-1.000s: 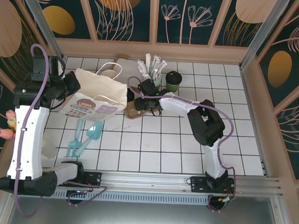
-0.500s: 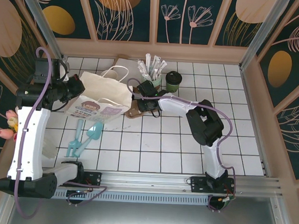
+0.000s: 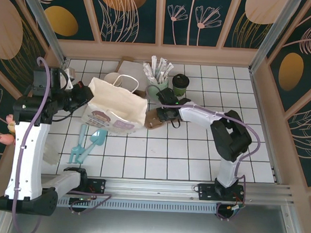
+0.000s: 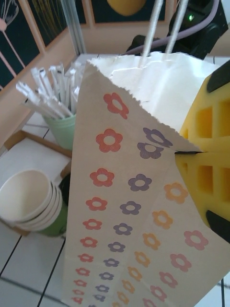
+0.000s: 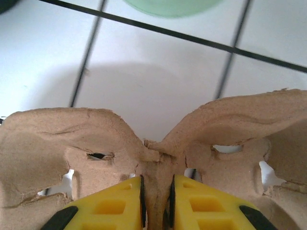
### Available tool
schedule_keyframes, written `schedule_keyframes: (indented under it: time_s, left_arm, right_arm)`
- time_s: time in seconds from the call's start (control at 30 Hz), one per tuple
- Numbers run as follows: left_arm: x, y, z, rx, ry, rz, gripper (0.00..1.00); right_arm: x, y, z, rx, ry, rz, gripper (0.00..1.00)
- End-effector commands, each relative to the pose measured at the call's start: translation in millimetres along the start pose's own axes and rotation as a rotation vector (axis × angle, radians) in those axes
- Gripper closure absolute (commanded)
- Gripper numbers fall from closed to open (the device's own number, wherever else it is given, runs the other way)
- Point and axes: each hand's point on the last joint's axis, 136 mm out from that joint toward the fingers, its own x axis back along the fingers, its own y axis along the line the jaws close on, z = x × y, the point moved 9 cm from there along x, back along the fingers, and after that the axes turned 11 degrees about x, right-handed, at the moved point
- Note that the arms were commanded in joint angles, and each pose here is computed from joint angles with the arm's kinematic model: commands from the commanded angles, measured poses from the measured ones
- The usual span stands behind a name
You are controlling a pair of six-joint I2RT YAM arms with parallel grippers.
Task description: Pack the takeout coffee
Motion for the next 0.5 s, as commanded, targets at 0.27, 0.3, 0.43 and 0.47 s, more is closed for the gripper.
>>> schedule_keyframes:
  time_s: [0.27,0.3,0.43,0.47]
  left_arm:
    - [-51.2,-27.8,29.4,0.105,0.055,0.148,1.00]
    - [-57.4,-29.1,32.4,0.117,0.060,0.158,1.00]
    - [-83.7,-38.9,48.5,0.134,0.102,0.147,1.00]
    - [-92.0,-41.6,54.4,0.128,0.122,0.125,1.00]
  right_arm:
    - [29.6,-62.9,48.5,-0.156,0.023,0.133,0.80]
    - [32.3,-64.3,52.6,-0.158,0.023,0.136,0.80]
    - [42.0,-85.4,64.1,-0.211,0.015,0.171,0.80]
    - [44.2,-87.9,65.5,-0.218,0.011,0.174,0.80]
